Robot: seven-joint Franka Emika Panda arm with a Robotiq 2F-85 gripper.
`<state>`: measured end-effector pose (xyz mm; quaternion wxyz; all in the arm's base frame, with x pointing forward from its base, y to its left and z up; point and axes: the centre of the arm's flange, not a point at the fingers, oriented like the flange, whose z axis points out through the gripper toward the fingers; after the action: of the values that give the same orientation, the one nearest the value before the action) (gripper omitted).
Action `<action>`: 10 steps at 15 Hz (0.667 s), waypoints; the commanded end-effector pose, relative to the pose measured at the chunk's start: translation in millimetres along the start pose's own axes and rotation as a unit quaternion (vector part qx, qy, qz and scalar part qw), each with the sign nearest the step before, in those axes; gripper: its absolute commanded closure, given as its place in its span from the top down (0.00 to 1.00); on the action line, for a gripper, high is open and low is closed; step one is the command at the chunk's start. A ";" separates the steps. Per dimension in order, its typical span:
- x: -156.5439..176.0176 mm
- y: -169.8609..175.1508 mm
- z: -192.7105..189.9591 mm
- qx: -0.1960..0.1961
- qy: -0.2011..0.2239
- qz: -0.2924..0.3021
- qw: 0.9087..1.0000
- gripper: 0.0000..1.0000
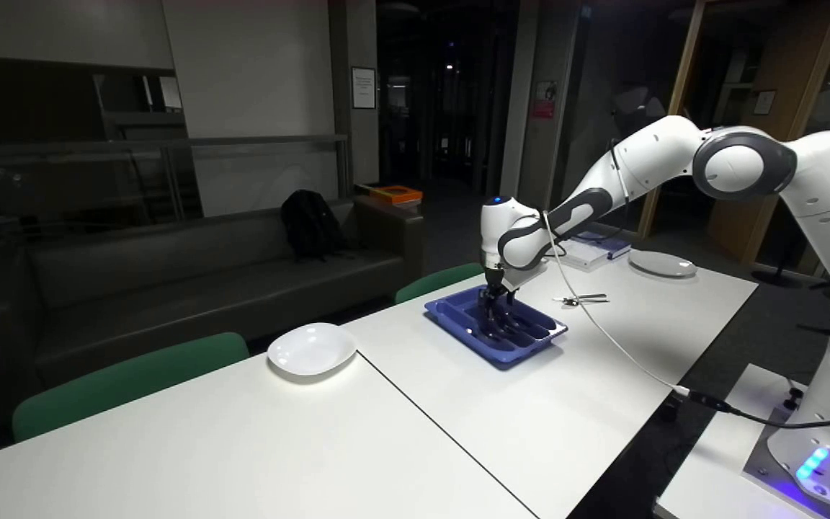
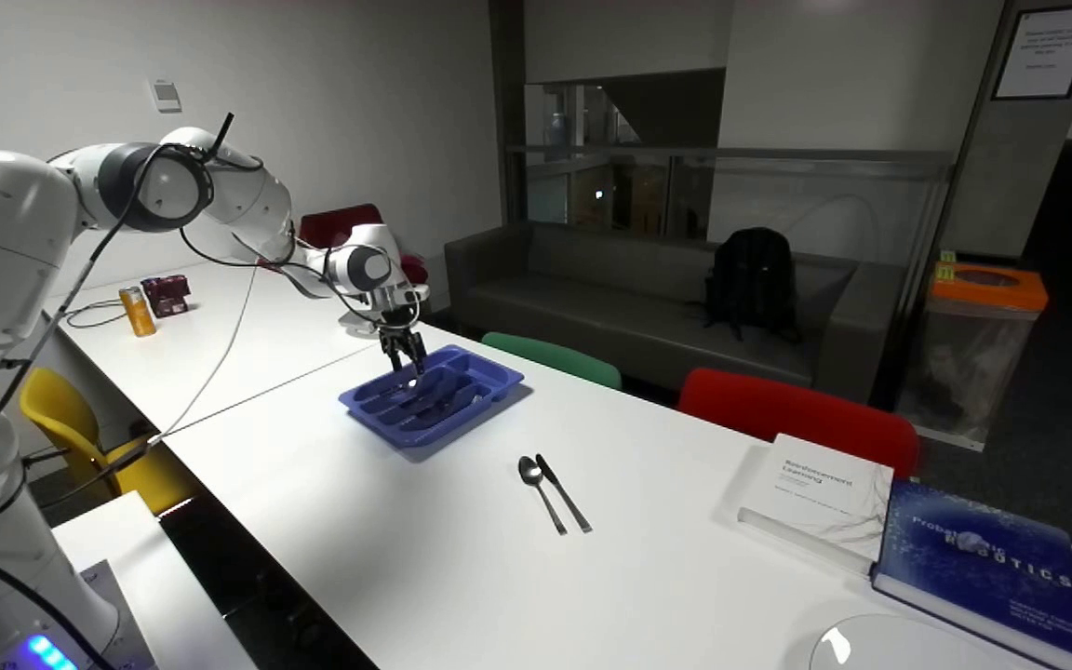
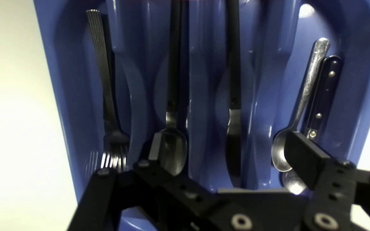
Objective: Pick up the silver cutlery from the counter and place it on the blue tray
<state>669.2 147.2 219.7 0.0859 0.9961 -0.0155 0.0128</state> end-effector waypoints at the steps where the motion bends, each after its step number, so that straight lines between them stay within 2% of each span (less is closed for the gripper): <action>1: -16.4 39.8 -27.1 -0.007 0.008 -0.018 1.000 1.00; 10: -47.9 154.7 -21.2 -0.019 0.045 -0.071 0.996 1.00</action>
<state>648.2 38.3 254.9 0.1029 0.9937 0.0277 0.0341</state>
